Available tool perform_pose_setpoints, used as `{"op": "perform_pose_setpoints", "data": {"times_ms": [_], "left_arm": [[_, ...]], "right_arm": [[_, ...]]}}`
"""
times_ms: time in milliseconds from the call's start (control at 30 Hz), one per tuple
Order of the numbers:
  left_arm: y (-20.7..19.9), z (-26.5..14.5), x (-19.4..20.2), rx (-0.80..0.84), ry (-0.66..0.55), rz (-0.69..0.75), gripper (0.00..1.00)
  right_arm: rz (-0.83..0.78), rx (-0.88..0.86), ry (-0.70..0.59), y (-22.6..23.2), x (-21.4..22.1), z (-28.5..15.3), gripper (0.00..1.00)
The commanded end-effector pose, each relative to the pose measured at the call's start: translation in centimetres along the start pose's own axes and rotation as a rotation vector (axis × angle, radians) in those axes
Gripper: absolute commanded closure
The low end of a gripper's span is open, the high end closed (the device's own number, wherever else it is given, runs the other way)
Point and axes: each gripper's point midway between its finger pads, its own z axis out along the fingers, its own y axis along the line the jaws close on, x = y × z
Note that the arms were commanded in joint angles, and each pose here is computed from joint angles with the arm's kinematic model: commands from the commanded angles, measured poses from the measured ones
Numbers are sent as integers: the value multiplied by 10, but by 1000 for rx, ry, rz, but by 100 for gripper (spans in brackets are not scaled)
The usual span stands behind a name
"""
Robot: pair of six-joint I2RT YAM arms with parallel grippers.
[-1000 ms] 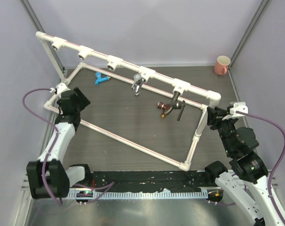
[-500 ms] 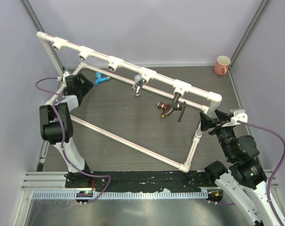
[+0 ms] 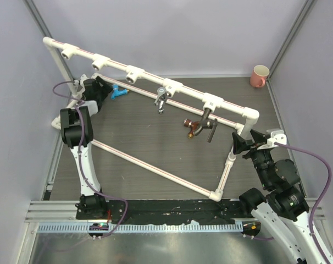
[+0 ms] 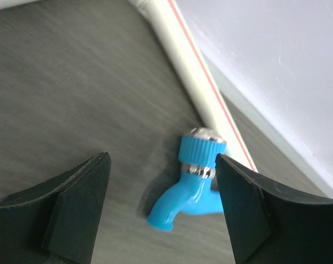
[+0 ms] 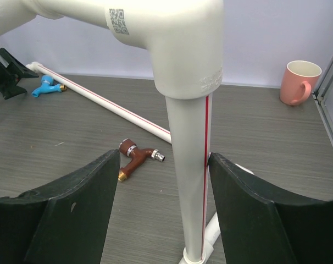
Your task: Install the water faucets
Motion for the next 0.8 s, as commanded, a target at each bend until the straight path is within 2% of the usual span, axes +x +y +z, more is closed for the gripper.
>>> {"op": "perform_pose_setpoints", "data": {"times_ms": [0, 167, 367, 467, 667, 700, 767], "left_arm": [[-27, 16, 5, 57, 6, 33, 20], [-35, 24, 30, 59, 71, 51, 24], [-34, 20, 43, 34, 113, 63, 37], [-37, 15, 47, 24, 128, 90, 50], [-40, -12, 48, 36, 128, 104, 90], [-33, -20, 58, 24, 149, 106, 92], [-47, -38, 44, 56, 112, 99, 96]], "right_arm": [[0, -5, -29, 2, -9, 5, 29], [-3, 0, -31, 1, -9, 5, 29], [-3, -7, -30, 3, -9, 5, 29], [1, -10, -39, 3, -11, 4, 30], [11, -17, -53, 4, -16, 1, 30], [13, -23, -58, 5, -17, 1, 30], [18, -30, -71, 5, -22, -2, 30]]}}
